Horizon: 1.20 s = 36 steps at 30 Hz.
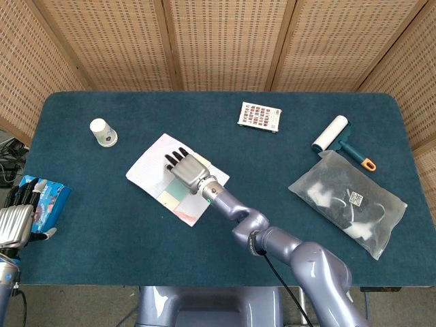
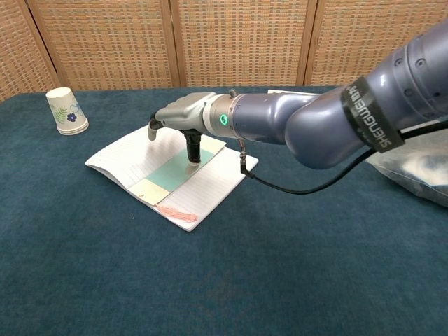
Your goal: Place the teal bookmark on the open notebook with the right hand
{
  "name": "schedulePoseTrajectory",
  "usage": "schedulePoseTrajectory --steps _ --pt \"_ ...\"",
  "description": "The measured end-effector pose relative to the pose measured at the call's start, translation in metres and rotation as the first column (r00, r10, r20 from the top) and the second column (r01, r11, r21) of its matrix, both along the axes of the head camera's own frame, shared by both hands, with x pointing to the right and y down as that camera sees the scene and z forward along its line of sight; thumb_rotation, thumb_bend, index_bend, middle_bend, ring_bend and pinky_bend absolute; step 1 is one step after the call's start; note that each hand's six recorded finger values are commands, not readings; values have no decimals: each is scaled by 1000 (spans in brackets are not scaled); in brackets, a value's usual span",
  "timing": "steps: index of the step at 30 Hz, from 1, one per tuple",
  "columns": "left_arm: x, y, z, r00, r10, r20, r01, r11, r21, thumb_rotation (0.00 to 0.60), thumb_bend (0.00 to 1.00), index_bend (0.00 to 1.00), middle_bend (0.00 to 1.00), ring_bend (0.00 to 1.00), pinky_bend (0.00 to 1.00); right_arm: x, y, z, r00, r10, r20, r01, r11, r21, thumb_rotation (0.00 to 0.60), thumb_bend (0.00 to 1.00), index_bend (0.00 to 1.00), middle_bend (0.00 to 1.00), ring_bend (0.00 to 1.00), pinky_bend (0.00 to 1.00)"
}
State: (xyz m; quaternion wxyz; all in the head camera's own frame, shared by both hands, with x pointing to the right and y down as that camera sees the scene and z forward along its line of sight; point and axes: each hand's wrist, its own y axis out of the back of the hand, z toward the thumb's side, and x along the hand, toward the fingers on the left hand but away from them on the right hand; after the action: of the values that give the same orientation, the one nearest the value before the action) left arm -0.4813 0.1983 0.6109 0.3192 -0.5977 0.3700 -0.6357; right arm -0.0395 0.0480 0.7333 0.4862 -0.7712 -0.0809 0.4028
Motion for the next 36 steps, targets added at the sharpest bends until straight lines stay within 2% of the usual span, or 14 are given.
schedulePoseTrajectory --steps 6,18,21,23,27,32,36 --pt "5 1 -4 1000 14 -8 -14 1000 11 600 0 0 0 0 0 12 11 -9 1000 -11 28 11 1000 -8 600 536 265 76 0 92" --pt "7 2 -11 1000 21 -7 -21 999 29 600 0 0 0 0 0 34 20 -12 1000 9 -12 -9 1000 -14 600 533 270 76 0 93" --pt "6 2 -11 1000 18 -7 -18 999 31 600 0 0 0 0 0 36 20 -13 1000 19 -14 -19 1000 -9 600 487 255 58 0 91" --pt "6 2 -11 1000 18 -5 -17 999 32 600 0 0 0 0 0 37 20 -15 1000 26 -9 -26 1000 -4 600 426 229 37 0 68" --pt "5 1 -11 1000 14 -4 -14 999 31 600 0 0 0 0 0 44 18 -23 999 46 9 -46 999 10 600 365 196 7 0 18" --pt "7 2 -12 1000 20 -4 -20 999 36 600 0 0 0 0 0 71 16 -37 995 94 20 -95 995 35 600 319 129 0 0 0" --pt "10 3 -13 999 31 -9 -31 999 41 600 0 0 0 0 0 109 16 -49 987 157 16 -158 985 72 600 294 76 0 0 0"
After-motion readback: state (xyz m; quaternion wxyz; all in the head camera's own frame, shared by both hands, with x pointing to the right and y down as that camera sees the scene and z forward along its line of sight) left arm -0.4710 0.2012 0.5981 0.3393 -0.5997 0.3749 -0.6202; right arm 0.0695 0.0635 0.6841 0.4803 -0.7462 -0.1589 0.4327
